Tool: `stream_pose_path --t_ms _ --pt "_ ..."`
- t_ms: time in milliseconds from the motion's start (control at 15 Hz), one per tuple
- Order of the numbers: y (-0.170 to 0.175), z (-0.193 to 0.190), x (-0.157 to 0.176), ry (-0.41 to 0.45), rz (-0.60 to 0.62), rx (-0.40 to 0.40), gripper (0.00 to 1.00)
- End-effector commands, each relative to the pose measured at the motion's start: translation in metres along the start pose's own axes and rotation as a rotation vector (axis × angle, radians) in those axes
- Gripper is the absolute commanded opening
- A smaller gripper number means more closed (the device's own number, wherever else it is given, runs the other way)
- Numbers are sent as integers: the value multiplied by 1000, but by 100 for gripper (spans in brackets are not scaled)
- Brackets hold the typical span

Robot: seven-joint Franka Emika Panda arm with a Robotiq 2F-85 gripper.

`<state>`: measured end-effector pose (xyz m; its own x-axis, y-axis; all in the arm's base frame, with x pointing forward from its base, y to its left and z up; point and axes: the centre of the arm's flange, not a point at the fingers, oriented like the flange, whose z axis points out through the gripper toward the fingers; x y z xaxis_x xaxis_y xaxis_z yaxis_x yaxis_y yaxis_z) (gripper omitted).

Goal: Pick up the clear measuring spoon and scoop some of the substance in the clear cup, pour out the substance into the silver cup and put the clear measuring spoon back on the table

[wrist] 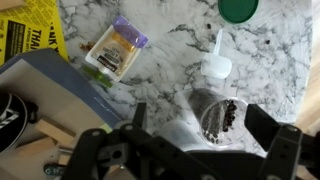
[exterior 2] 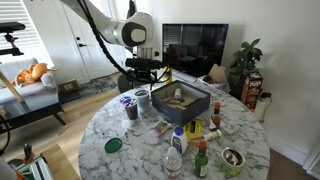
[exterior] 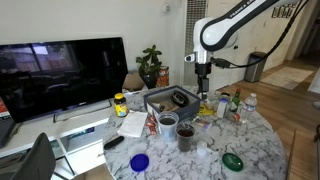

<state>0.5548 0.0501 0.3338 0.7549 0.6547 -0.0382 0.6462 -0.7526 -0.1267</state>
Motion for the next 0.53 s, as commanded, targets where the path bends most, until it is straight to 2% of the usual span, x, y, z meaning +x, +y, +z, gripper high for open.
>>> stream_pose_path --t_ms 0,200,267,467 --pt "-28 -29 -27 49 -2 8 100" --pt "-42 -46 -37 86 -3 25 100" --pt "-25 -38 -15 76 7 4 100" --pt "-33 -47 -22 92 8 2 100"
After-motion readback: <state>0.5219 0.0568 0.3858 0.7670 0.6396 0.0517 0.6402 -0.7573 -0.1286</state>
